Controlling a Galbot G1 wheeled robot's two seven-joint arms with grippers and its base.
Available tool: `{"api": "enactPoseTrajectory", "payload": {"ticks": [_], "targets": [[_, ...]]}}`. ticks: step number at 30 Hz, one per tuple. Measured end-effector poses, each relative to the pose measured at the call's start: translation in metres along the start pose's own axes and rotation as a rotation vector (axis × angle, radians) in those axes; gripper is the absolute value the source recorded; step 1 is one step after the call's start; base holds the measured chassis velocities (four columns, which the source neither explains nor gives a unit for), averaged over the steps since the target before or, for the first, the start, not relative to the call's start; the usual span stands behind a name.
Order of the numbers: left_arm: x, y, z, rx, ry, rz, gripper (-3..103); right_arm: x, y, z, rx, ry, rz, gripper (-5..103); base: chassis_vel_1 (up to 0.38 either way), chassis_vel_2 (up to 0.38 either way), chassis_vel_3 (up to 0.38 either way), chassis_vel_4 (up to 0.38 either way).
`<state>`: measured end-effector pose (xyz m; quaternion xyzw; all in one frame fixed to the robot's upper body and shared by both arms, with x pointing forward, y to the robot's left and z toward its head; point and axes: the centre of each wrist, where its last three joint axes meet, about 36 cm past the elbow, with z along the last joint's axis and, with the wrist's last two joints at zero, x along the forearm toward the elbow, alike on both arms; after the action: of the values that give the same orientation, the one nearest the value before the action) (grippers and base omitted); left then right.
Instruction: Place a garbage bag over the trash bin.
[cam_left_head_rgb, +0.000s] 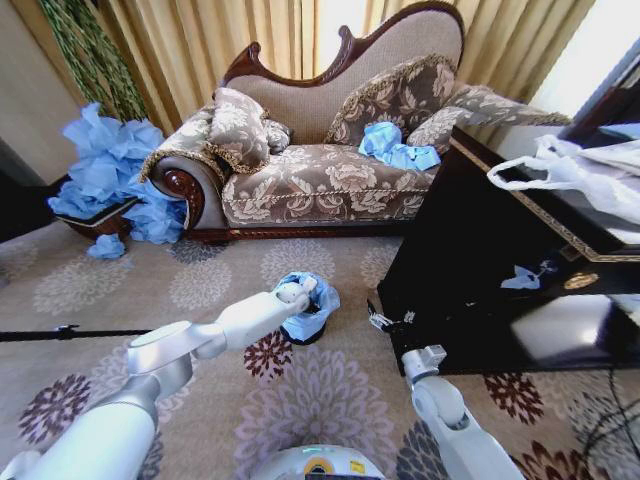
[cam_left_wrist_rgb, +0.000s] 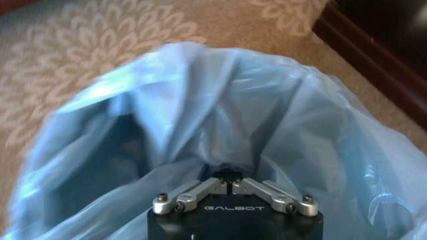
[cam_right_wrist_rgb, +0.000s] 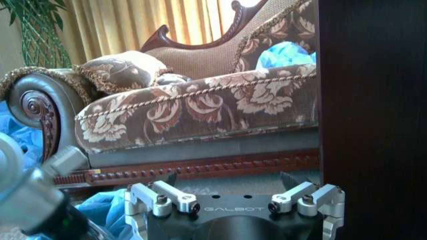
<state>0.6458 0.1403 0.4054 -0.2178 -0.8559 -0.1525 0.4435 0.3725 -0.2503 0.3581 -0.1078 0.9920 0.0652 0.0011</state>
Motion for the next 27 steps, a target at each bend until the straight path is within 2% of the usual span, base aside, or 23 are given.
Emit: {"api": "enactPoseTrajectory", "payload": {"ticks": [1,4,8,10,13,15,16,18,19,21,23,25,27], "targets": [[0.000,0.000,0.000,0.000,0.000,0.000,0,0.000,0.000,0.000,0.000,0.000,0.000,100,0.000,0.000,0.000,0.000],[0.011,0.016,-0.004,0.058,-0.009,0.012,0,-0.004,0.001,-0.002,-0.008,0.000,-0.003,100,0.000,0.000,0.000,0.000],[-0.007,0.017,-0.003,0.068,-0.011,-0.032,0,-0.007,0.002,-0.002,-0.013,0.002,-0.006,100,0.000,0.000,0.000,0.000],[-0.030,0.009,0.001,0.059,-0.012,-0.058,0,-0.006,0.002,0.001,-0.014,0.011,-0.007,100,0.000,0.000,0.000,0.000],[-0.041,0.000,0.004,0.058,-0.010,-0.053,0,-0.004,0.002,0.003,-0.013,0.020,-0.009,100,0.000,0.000,0.000,0.000],[-0.040,-0.012,0.007,0.029,0.024,-0.018,0,-0.002,0.000,0.005,-0.012,0.028,-0.009,100,0.000,0.000,0.000,0.000],[-0.040,-0.012,0.007,0.029,0.024,-0.018,0,-0.002,0.000,0.005,-0.012,0.028,-0.009,100,0.000,0.000,0.000,0.000],[-0.036,-0.015,0.008,-0.015,0.055,-0.020,0,-0.003,-0.002,0.006,-0.012,0.030,-0.007,100,0.000,0.000,0.000,0.000],[-0.035,-0.013,0.005,-0.020,0.055,-0.021,0,-0.004,-0.003,0.006,-0.012,0.031,-0.006,100,0.000,0.000,0.000,0.000],[-0.033,-0.012,-0.001,-0.014,0.044,-0.022,0,-0.006,-0.004,0.006,-0.011,0.029,-0.004,100,0.000,0.000,0.000,0.000],[-0.038,-0.008,-0.019,0.036,-0.013,-0.043,0,-0.007,-0.004,0.006,-0.015,0.028,-0.002,100,0.000,0.000,0.000,0.000],[-0.042,-0.007,-0.025,0.050,-0.035,-0.062,0,-0.007,-0.004,0.006,-0.016,0.029,-0.002,100,0.000,0.000,0.000,0.000],[-0.043,-0.003,-0.023,0.029,-0.033,-0.083,0,-0.006,-0.002,0.008,-0.019,0.034,-0.004,100,0.000,0.000,0.000,0.000]]}}
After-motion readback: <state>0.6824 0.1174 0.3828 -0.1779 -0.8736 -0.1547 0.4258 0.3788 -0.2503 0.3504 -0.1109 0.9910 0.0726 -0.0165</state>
